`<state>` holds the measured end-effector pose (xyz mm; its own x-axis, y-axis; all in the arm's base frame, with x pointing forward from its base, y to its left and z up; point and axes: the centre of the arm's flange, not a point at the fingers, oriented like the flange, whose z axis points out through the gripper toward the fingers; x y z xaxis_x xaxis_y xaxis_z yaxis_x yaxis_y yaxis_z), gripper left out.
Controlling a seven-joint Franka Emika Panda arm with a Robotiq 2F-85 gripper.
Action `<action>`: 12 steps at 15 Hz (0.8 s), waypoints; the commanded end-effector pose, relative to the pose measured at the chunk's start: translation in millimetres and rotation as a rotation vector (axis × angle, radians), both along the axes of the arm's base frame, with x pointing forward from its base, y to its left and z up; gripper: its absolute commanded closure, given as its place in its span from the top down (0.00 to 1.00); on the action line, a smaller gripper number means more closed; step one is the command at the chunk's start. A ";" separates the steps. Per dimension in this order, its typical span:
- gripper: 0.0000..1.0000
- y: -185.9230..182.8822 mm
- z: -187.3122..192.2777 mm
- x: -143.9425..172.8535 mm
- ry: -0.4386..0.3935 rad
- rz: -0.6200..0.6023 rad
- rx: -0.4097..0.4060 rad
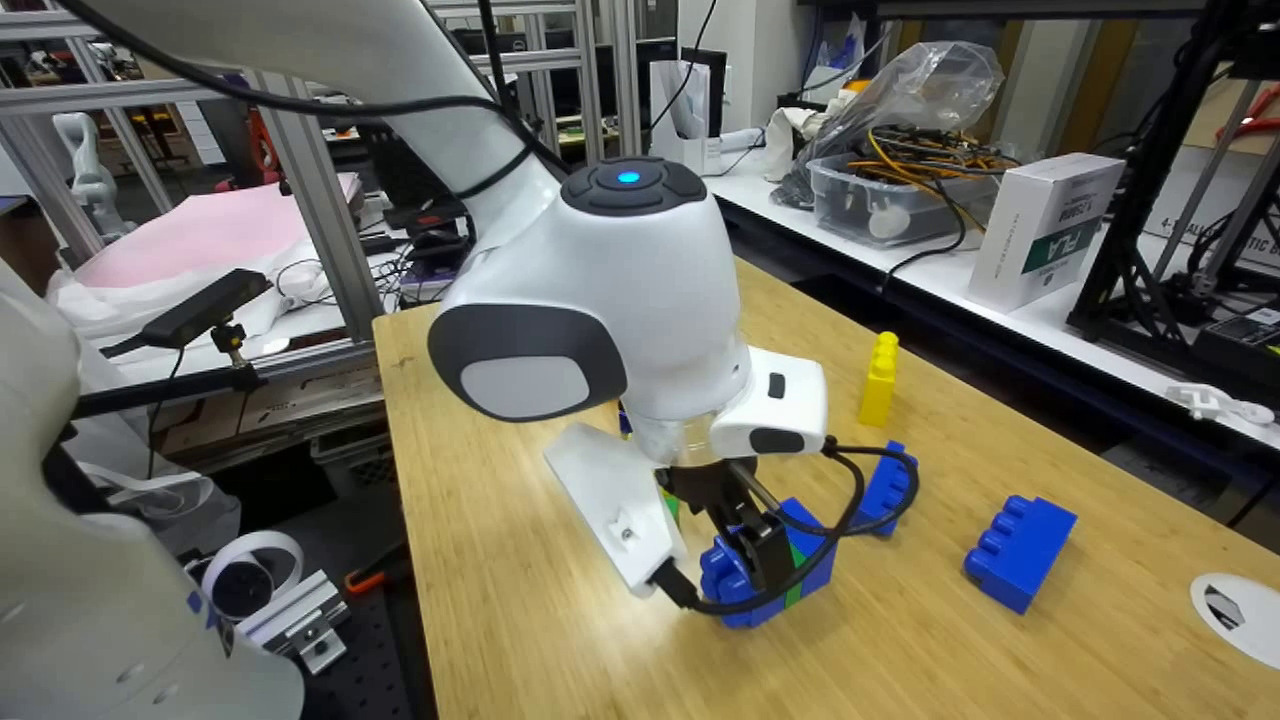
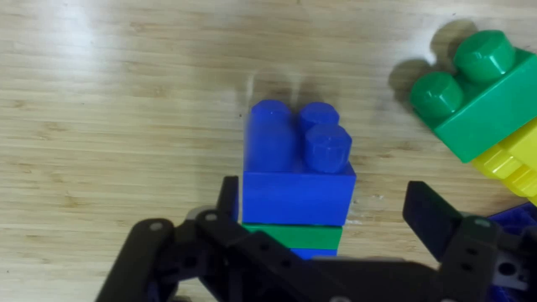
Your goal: Separate the blue and green building blocks that are stacked together
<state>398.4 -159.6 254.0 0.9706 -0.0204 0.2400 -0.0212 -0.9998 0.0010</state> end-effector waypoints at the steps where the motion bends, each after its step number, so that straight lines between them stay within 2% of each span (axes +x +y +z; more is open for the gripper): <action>1: 1.00 -6.9 -17.9 6.3 -0.005 0.015 -0.001; 12: 1.00 -10.2 -32.4 7.7 -0.003 0.059 0.004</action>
<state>400.9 -164.2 237.0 0.9724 0.0146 0.2330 0.0194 -0.9996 -0.0181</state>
